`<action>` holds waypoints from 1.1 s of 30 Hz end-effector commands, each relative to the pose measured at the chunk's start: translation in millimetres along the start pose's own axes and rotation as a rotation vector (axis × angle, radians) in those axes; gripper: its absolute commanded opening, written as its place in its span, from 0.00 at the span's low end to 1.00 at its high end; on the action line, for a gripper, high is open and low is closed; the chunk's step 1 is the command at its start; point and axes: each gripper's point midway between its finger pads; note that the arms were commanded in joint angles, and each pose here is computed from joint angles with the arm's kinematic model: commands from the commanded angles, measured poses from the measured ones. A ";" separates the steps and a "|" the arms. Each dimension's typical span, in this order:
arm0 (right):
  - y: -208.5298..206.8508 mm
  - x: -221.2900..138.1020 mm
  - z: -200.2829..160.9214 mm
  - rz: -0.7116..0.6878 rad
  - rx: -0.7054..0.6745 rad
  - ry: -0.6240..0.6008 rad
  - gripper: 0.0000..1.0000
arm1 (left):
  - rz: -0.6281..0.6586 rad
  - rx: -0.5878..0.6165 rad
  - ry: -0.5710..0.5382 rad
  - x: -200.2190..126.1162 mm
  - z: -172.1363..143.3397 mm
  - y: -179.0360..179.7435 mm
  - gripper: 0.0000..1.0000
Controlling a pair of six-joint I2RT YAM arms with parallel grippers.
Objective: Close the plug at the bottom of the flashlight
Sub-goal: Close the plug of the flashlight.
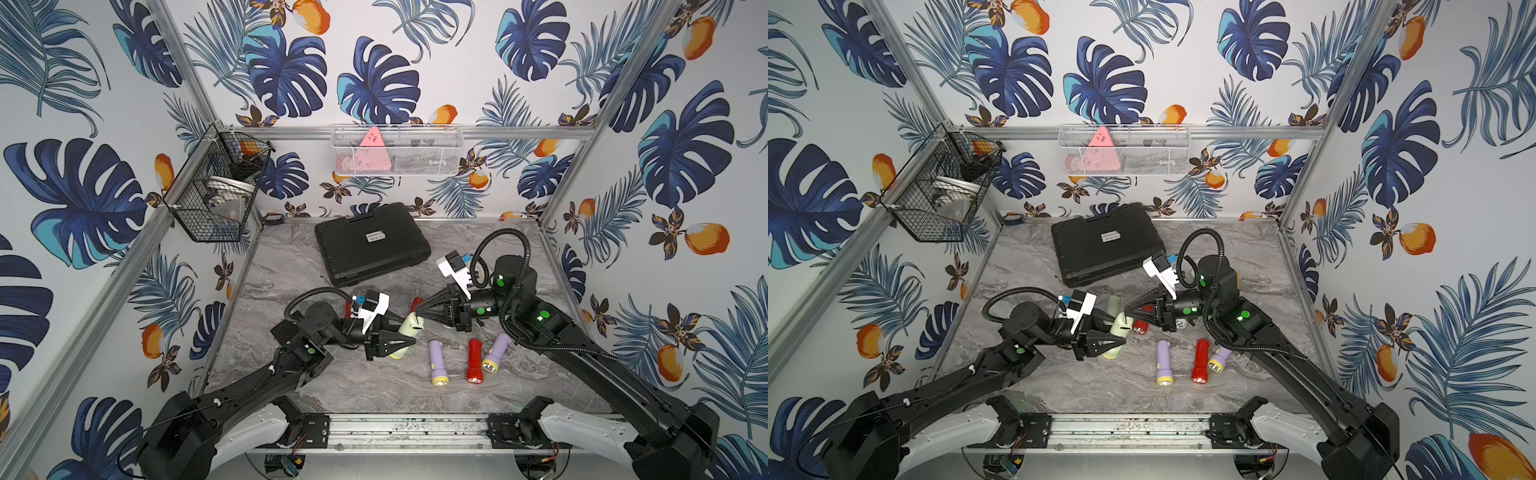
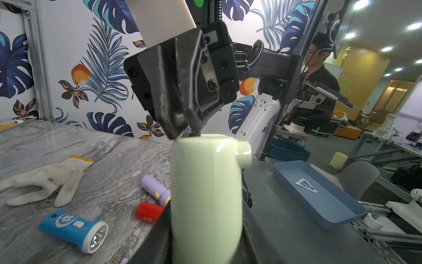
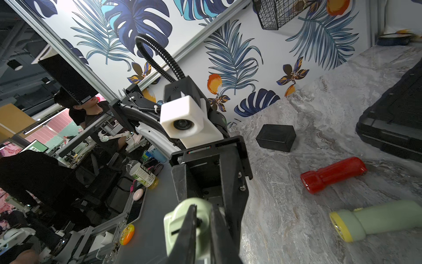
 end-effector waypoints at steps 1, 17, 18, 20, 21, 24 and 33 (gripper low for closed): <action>-5.7 2.5 -16.4 -0.007 0.068 0.051 0.12 | 0.017 0.150 -0.122 -1.8 41.0 -2.4 0.00; -22.1 0.0 2.5 -0.172 0.016 0.013 0.03 | -0.027 0.117 -0.120 -0.4 39.7 -7.5 0.00; -25.0 -0.9 5.3 -0.196 0.011 0.004 0.03 | -0.032 0.115 -0.122 -0.4 39.8 -8.3 0.00; -33.4 -4.2 15.2 -0.270 -0.004 -0.022 0.03 | -0.034 0.109 -0.114 0.4 37.9 -7.6 0.00; -37.2 -5.9 18.9 -0.301 -0.008 -0.033 0.03 | -0.031 0.108 -0.109 0.4 37.2 -6.9 0.00; -51.6 -10.2 26.0 -0.394 -0.010 -0.047 0.04 | -0.031 0.106 -0.102 0.3 36.1 -7.5 0.00; -99.1 -30.0 41.2 -0.670 0.038 -0.136 0.29 | 0.154 0.102 -0.010 -4.2 22.9 16.0 0.00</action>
Point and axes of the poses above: each gripper's point midway between its finger pads, its own x axis out along the fingers, its own y axis along the line the jaws close on, z = x × y, and after that the axes turned 10 degrees about x, right-handed
